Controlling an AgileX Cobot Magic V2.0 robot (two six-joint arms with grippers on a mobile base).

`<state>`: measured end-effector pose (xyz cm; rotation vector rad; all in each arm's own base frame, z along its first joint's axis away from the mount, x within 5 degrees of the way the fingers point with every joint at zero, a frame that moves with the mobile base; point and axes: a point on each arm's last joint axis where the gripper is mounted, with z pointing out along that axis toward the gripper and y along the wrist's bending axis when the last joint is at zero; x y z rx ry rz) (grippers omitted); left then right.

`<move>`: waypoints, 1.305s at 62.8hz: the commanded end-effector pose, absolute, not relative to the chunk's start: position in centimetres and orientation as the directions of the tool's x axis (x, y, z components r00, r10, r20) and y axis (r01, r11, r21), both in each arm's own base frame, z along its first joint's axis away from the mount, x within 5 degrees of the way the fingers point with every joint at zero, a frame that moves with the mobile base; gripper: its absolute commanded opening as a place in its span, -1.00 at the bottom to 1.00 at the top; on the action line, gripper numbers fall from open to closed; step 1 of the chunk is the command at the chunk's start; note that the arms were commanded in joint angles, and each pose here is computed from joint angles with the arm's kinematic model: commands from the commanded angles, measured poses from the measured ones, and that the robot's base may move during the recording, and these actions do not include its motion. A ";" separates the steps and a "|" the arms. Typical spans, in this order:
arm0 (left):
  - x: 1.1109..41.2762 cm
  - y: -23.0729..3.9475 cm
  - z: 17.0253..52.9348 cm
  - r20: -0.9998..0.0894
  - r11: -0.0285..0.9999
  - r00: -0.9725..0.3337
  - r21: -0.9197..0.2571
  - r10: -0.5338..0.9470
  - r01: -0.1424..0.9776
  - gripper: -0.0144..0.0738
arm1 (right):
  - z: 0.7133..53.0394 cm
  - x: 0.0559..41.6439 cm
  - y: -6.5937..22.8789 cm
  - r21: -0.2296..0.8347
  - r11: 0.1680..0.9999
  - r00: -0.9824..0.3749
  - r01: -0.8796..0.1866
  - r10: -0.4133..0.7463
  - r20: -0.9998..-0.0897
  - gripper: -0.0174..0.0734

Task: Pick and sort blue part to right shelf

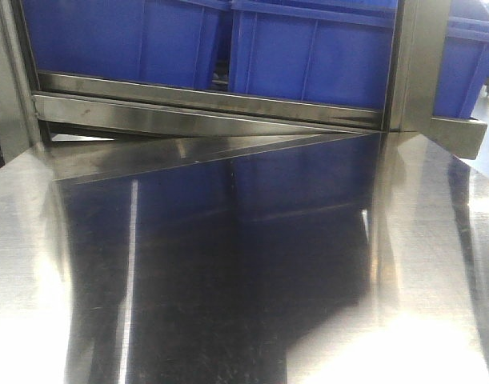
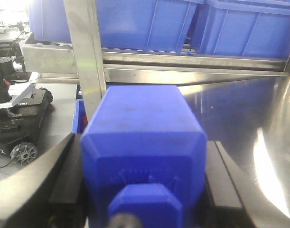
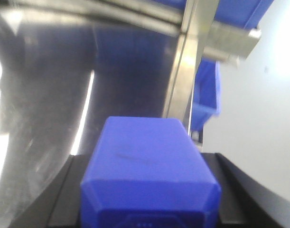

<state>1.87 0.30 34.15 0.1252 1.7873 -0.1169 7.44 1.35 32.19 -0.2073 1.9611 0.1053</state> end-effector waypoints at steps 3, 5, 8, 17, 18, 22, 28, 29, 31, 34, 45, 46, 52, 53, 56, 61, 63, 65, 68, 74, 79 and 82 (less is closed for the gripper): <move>1.9 0.2 35.7 -0.993 0.987 -0.117 -0.020 -0.001 0.160 -0.08 | 34.1 5.5 0.8 -0.043 0.981 -0.186 -0.192 -0.079 -0.979 -0.01; 1.9 0.2 35.7 -0.993 0.987 -0.117 -0.020 -0.001 0.160 -0.08 | 34.3 4.9 0.7 -0.041 0.981 -0.155 -0.191 -0.072 -0.985 -0.01; 1.9 0.2 35.7 -0.993 0.987 -0.117 -0.020 -0.001 0.160 -0.08 | 34.5 4.1 0.5 -0.039 0.981 -0.112 -0.189 -0.061 -0.992 -0.01; 1.9 0.2 35.7 -0.993 0.987 -0.117 -0.020 -0.001 0.160 -0.08 | 35.0 2.7 0.2 -0.036 0.981 -0.028 -0.188 -0.042 -0.999 -0.01; 1.9 0.2 35.7 -0.993 0.987 -0.117 -0.020 -0.001 0.160 -0.08 | 35.0 2.7 0.2 -0.036 0.981 -0.023 -0.188 -0.041 -0.999 -0.01; 1.9 0.2 35.7 -0.993 0.987 -0.117 -0.020 -0.001 0.160 -0.08 | 35.1 2.7 0.2 -0.036 0.981 -0.017 -0.189 -0.040 -0.999 -0.01; 1.9 0.2 35.7 -0.993 0.987 -0.117 -0.020 -0.001 0.160 -0.08 | 35.1 2.7 0.2 -0.036 0.981 -0.013 -0.189 -0.039 -0.999 -0.01; 1.9 0.2 35.7 -0.993 0.987 -0.117 -0.020 -0.001 0.160 -0.08 | 35.1 2.7 0.2 -0.036 0.981 -0.015 -0.189 -0.040 -0.999 -0.01; 1.9 0.2 35.7 -0.993 0.987 -0.117 -0.020 -0.001 0.160 -0.08 | 35.1 2.7 0.2 -0.036 0.981 -0.017 -0.189 -0.040 -0.999 -0.01; 1.9 0.2 35.7 -0.993 0.987 -0.117 -0.020 -0.001 0.160 -0.08 | 35.0 2.7 0.2 -0.036 0.981 -0.021 -0.188 -0.041 -0.999 -0.01; 1.9 0.2 35.7 -0.993 0.987 -0.117 -0.020 -0.001 0.160 -0.08 | 35.0 2.7 0.2 -0.036 0.981 -0.024 -0.188 -0.041 -0.999 -0.01; 1.9 0.2 35.7 -0.993 0.987 -0.117 -0.020 -0.001 0.160 -0.08 | 35.0 2.7 0.2 -0.036 0.981 -0.024 -0.188 -0.041 -0.999 -0.01; 1.9 0.2 35.7 -0.993 0.987 -0.117 -0.020 -0.001 0.160 -0.08 | 35.0 2.7 0.2 -0.036 0.981 -0.024 -0.188 -0.041 -0.999 -0.01; 1.9 0.2 35.7 -0.993 0.987 -0.117 -0.020 -0.001 0.160 -0.08 | 35.0 2.7 0.2 -0.036 0.981 -0.024 -0.188 -0.041 -0.999 -0.01; 1.9 0.2 35.7 -0.993 0.987 -0.117 -0.020 -0.001 0.160 -0.08 | 35.0 2.7 0.2 -0.036 0.981 -0.024 -0.188 -0.041 -0.999 -0.01; 1.9 0.2 35.7 -0.993 0.987 -0.117 -0.020 -0.001 0.160 -0.08 | 35.0 2.7 0.2 -0.036 0.981 -0.024 -0.188 -0.041 -0.999 -0.01; 1.9 0.2 35.7 -0.993 0.987 -0.117 -0.020 -0.001 0.160 -0.08 | 35.0 2.7 0.2 -0.036 0.981 -0.024 -0.188 -0.041 -0.999 -0.01; 1.9 0.2 35.7 -0.993 0.987 -0.117 -0.020 -0.001 0.160 -0.08 | 35.0 2.7 0.2 -0.036 0.981 -0.024 -0.188 -0.041 -0.999 -0.01; 1.9 0.2 35.7 -0.993 0.987 -0.117 -0.020 -0.001 0.160 -0.08 | 35.0 2.7 0.2 -0.036 0.981 -0.024 -0.188 -0.041 -0.999 -0.01; 1.9 0.2 35.7 -0.993 0.987 -0.117 -0.020 -0.001 0.160 -0.08 | 35.0 2.7 0.2 -0.036 0.981 -0.025 -0.188 -0.042 -0.999 -0.01; 1.9 0.2 35.7 -0.993 0.987 -0.117 -0.020 -0.001 0.160 -0.08 | 35.0 2.7 0.2 -0.036 0.981 -0.025 -0.188 -0.042 -0.999 -0.01; 1.9 0.2 35.7 -0.993 0.987 -0.117 -0.020 -0.001 0.160 -0.08 | 35.0 2.7 0.2 -0.036 0.981 -0.024 -0.188 -0.041 -0.999 -0.01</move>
